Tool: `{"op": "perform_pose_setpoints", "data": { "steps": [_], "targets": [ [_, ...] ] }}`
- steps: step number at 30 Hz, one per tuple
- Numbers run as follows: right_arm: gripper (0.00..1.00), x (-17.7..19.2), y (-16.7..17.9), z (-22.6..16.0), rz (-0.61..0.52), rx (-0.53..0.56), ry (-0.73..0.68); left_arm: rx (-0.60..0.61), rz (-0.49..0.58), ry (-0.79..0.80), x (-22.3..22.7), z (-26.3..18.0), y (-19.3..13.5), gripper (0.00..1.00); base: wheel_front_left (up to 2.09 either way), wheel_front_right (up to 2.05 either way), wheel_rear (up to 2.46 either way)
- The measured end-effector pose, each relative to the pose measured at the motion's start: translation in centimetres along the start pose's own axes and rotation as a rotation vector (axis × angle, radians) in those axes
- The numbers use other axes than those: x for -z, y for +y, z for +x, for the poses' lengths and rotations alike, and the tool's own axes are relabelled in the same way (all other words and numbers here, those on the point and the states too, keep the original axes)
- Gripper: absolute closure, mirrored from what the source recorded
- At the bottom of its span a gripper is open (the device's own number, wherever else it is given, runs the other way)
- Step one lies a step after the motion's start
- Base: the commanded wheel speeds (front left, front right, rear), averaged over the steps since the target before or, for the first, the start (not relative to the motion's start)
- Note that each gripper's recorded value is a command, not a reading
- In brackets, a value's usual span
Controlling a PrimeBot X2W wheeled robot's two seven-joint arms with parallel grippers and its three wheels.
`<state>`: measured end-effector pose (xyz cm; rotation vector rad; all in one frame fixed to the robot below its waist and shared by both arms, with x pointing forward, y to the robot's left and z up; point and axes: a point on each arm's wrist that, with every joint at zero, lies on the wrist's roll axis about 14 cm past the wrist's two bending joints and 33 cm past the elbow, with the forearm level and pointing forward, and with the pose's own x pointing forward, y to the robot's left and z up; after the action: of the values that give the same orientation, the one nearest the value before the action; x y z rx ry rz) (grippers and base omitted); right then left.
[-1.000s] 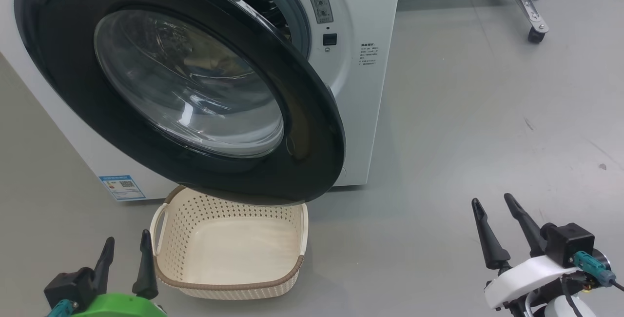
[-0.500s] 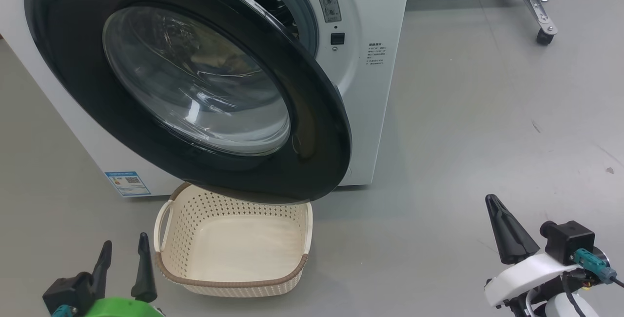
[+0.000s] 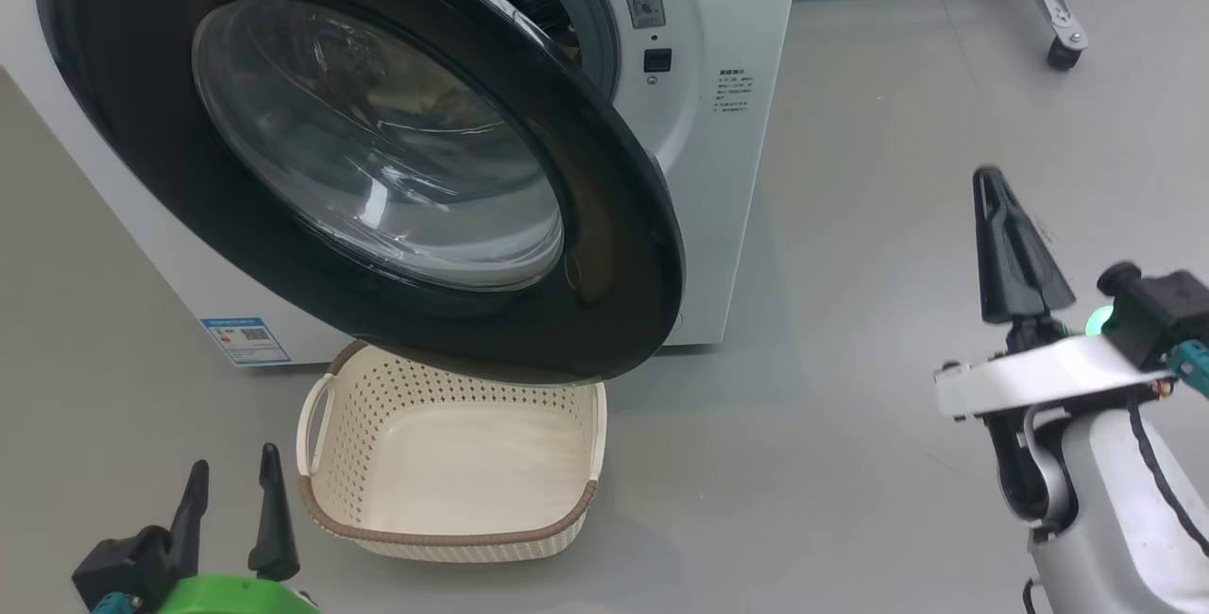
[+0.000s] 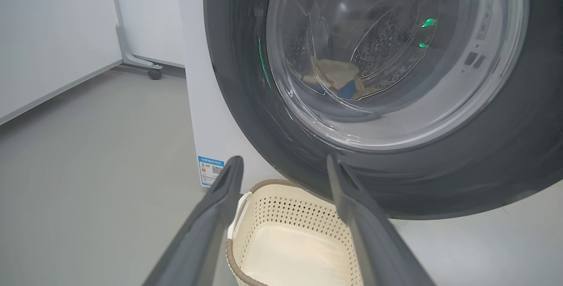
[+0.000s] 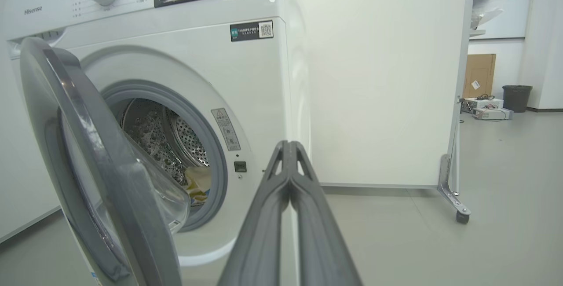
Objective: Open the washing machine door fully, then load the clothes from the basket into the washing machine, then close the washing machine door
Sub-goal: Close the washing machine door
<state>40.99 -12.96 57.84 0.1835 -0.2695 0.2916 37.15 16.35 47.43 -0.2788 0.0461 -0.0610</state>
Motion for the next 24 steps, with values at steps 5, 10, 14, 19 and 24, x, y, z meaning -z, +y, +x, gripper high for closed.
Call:
{"op": "perform_pose_setpoints", "data": {
  "steps": [5,10,14,19,24],
  "targets": [
    [1.00,-5.9,4.5,3.6,0.007,-0.150,-0.197,0.016,-0.015,0.014,0.7,0.2,-0.7,0.00,0.00,0.00,0.00],
    [1.00,-7.3,9.7,4.6,0.050,-0.306,-0.251,0.004,-0.032,0.019,1.0,0.1,-0.6,0.00,0.00,0.00,0.00],
    [1.00,-5.4,14.1,3.9,0.092,-0.438,-0.193,-0.024,-0.028,0.017,0.9,0.0,0.3,0.00,0.00,0.00,0.00],
    [1.00,-2.1,16.3,2.9,0.112,-0.510,-0.086,-0.025,-0.017,0.019,1.0,-0.1,0.5,0.00,0.00,0.00,0.00],
    [1.00,1.2,16.3,2.2,0.139,-0.504,0.019,-0.031,-0.019,0.020,1.1,-0.1,0.7,0.00,0.00,0.00,0.00]
  ]
}}
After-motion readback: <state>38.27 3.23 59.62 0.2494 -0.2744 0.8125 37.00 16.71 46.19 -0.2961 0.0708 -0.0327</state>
